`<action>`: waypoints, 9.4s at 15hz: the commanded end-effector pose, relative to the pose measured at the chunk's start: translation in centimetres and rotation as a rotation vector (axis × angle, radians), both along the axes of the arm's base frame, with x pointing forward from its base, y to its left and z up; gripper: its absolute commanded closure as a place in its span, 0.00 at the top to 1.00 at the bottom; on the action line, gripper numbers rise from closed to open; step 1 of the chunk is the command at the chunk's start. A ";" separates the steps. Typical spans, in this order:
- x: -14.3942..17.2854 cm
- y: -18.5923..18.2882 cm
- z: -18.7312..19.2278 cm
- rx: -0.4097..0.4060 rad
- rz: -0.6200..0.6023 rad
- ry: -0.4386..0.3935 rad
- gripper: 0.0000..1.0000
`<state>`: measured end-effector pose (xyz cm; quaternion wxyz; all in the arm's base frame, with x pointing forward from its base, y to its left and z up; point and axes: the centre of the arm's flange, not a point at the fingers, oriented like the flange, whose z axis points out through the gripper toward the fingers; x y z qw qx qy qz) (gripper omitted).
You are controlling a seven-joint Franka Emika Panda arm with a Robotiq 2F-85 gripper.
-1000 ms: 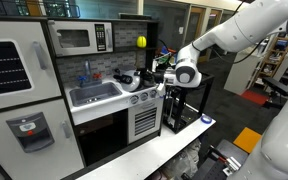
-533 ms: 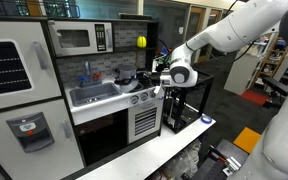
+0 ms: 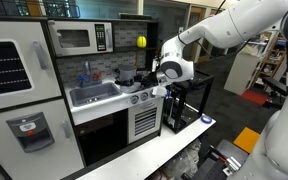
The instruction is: Remove the lid from the sink and put it on the stove
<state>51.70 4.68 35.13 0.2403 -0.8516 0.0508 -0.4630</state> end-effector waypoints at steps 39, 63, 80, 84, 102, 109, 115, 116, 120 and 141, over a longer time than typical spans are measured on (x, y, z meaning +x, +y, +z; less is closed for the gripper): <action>-15.6 11.8 -6.2 -0.991 0.644 0.225 1.00; -14.2 -0.6 2.3 -0.762 -0.259 0.358 1.00; -14.8 -0.5 0.2 -0.385 -1.027 0.466 1.00; -15.2 -4.7 -0.4 -0.362 -1.052 0.511 1.00; -16.6 -10.7 -5.1 -0.122 -1.035 0.503 1.00; -16.3 -11.2 -5.3 0.173 -1.087 0.563 1.00; -14.6 -11.1 -5.0 0.331 -0.923 0.647 1.00; -14.3 -11.0 -4.8 0.324 -0.880 0.662 1.00; -13.4 -10.1 -3.6 0.259 -0.761 0.715 1.00; -16.1 -6.1 -6.2 0.084 -0.646 0.727 1.00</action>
